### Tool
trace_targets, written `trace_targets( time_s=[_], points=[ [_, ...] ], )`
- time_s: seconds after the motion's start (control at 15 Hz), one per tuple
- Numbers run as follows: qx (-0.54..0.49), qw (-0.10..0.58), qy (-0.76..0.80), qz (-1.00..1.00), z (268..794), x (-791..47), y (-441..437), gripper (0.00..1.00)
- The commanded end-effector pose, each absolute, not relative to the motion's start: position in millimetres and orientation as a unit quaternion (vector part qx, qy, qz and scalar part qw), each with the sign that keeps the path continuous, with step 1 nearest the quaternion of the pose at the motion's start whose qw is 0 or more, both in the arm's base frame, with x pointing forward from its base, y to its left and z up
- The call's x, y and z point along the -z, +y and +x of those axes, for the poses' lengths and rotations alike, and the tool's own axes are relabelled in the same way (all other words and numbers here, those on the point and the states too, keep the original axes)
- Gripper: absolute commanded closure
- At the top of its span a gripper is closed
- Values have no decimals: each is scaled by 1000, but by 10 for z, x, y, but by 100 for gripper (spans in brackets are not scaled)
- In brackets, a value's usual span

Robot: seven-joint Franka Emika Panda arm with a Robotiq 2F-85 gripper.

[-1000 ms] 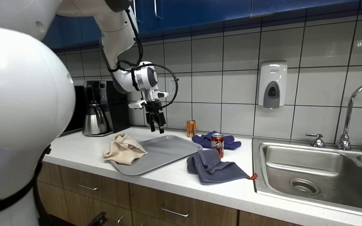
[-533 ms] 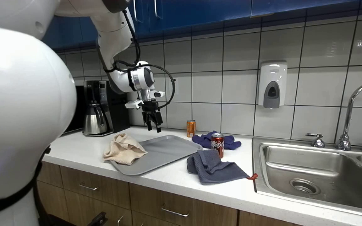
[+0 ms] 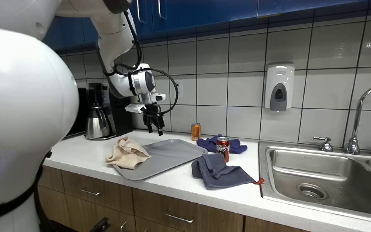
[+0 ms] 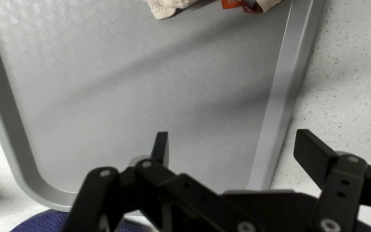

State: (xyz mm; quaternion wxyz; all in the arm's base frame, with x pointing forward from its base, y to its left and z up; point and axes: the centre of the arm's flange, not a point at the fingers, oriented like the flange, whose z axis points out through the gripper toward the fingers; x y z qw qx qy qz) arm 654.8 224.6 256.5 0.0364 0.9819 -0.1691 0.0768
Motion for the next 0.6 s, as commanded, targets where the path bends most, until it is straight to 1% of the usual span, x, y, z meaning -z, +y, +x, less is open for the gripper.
trace_targets(
  time_s=[0.0, 0.53],
  points=[
    [-83, 16, -126, 988, 6422, -2610, 2226, 0],
    [-85, 2, -51, 995, 6309, -2549, 2336, 0]
  ],
)
